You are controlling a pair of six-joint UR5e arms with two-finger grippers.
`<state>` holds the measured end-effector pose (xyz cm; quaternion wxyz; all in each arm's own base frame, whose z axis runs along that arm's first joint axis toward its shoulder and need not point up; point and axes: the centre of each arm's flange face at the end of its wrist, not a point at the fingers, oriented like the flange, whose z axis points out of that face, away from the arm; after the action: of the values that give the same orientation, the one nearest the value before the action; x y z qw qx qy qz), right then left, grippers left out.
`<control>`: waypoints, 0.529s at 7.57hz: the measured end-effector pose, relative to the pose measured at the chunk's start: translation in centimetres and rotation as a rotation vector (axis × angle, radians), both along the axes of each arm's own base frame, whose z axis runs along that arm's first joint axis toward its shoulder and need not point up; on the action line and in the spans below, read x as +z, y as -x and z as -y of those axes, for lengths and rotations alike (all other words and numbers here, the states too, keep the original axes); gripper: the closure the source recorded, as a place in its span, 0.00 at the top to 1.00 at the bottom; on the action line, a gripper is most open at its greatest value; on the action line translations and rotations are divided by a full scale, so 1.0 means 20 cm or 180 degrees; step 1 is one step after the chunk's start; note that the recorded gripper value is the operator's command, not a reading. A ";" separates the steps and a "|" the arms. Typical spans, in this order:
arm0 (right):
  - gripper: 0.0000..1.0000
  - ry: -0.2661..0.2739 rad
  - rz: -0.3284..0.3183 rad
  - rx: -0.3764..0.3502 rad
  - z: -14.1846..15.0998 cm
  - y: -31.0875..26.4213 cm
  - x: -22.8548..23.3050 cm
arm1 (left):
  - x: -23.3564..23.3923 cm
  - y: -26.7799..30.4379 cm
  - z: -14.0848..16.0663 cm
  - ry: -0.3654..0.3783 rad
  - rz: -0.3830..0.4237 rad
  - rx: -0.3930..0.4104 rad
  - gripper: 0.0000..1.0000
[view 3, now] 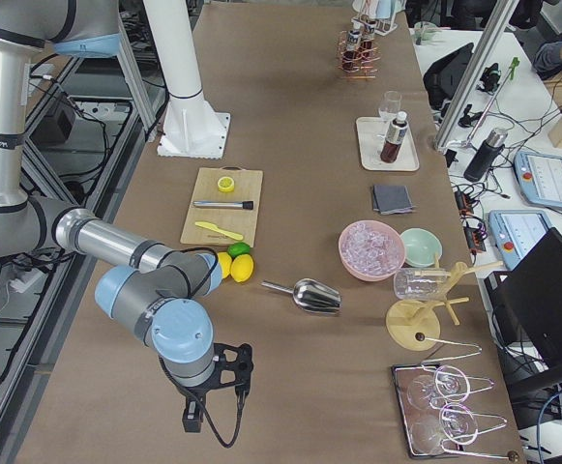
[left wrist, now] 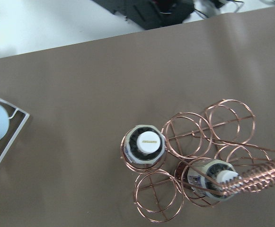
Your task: Take tea from basket to plate
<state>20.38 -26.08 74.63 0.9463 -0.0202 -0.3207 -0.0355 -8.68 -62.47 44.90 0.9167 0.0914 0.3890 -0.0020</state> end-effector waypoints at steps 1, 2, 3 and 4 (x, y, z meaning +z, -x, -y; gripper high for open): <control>1.00 0.0028 0.0004 0.0046 0.07 0.05 -0.03 | 0.17 0.09 -0.18 0.0241 0.0056 -0.0180 0.98; 1.00 0.0057 0.0043 0.0074 0.14 0.11 -0.05 | 0.35 0.14 -0.38 0.0456 0.0075 -0.0278 0.98; 1.00 0.0078 0.0050 0.0101 0.24 0.17 -0.09 | 0.48 0.16 -0.52 0.0605 0.0089 -0.0318 0.98; 1.00 0.0092 0.0044 0.0135 0.32 0.22 -0.15 | 0.60 0.18 -0.62 0.0752 0.0084 -0.0339 0.98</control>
<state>16.01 -32.57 71.70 0.9442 -0.0269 -0.3280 -0.0110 -12.21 -49.99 56.94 0.9247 0.0034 0.3686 -0.0952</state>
